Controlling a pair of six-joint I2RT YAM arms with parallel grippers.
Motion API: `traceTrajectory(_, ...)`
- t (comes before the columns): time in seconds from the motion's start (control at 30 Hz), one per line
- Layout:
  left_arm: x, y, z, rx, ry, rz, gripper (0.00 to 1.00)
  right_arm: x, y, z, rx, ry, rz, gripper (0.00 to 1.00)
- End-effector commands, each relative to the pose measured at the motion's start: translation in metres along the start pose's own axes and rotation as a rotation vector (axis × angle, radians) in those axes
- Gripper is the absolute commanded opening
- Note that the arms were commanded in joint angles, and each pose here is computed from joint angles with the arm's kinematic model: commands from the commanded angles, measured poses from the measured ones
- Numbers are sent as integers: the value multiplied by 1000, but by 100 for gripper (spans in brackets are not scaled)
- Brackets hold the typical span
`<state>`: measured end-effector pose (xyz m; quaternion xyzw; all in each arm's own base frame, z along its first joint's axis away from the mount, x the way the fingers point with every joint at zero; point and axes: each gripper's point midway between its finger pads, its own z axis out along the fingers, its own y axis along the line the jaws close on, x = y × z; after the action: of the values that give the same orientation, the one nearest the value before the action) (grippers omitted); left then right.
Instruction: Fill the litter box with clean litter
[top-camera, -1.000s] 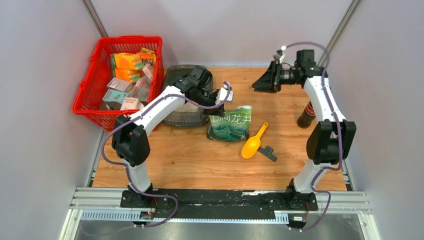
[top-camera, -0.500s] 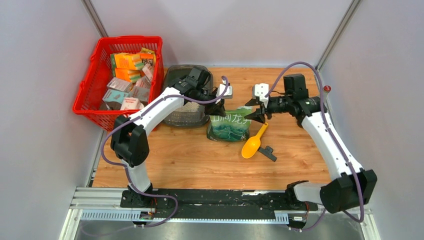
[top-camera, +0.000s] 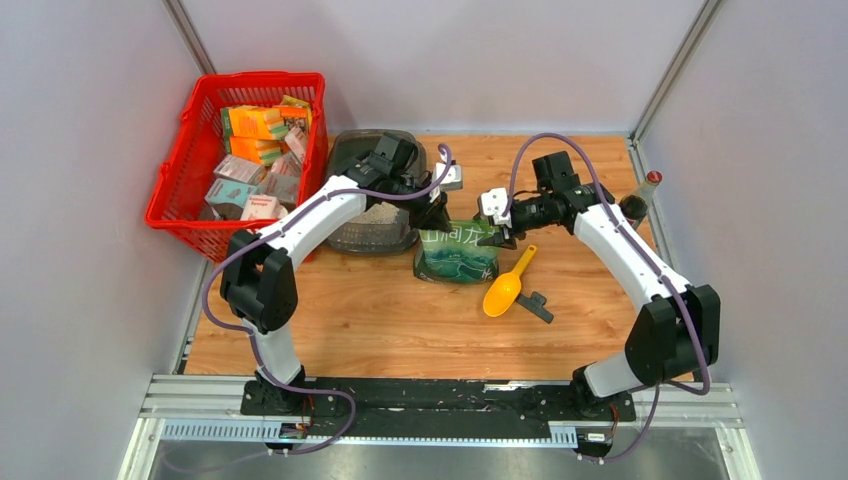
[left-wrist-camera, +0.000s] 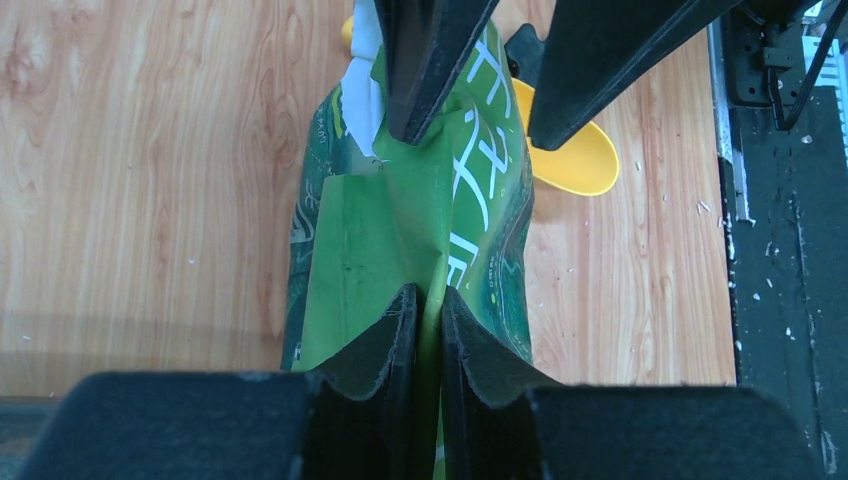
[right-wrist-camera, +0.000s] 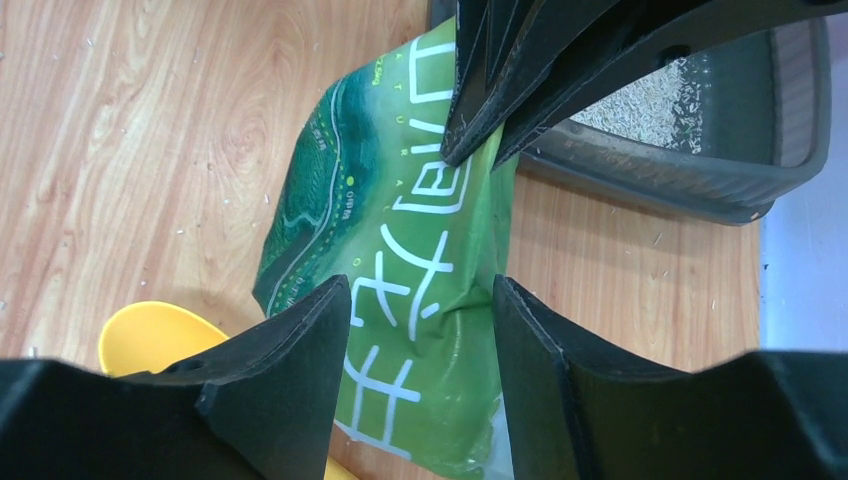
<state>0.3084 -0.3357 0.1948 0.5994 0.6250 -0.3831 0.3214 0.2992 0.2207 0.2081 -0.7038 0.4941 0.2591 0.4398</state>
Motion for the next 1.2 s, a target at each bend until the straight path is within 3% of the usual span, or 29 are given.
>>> traceTrajectory(0.0,-22,-4,-10,-3,-68,28,20,-1,-13,0,4,10,-92,57)
traceTrajectory(0.27,-22,-3,-13,-2,-81,24,15,17,-20,9,11,36,-50,56)
traceTrajectory(0.57,-19,3,-25,-36,-99,4,8,41,-25,-5,40,85,130,41)
traceTrajectory(0.73,-14,1,-32,-46,-105,-7,0,48,-23,-8,49,100,244,30)
traceTrajectory(0.97,-5,-9,-32,-43,-106,-36,0,40,-29,-13,82,52,449,6)
traceTrajectory(1.17,5,-14,-40,-57,-89,-30,0,45,-32,-23,114,22,614,0)
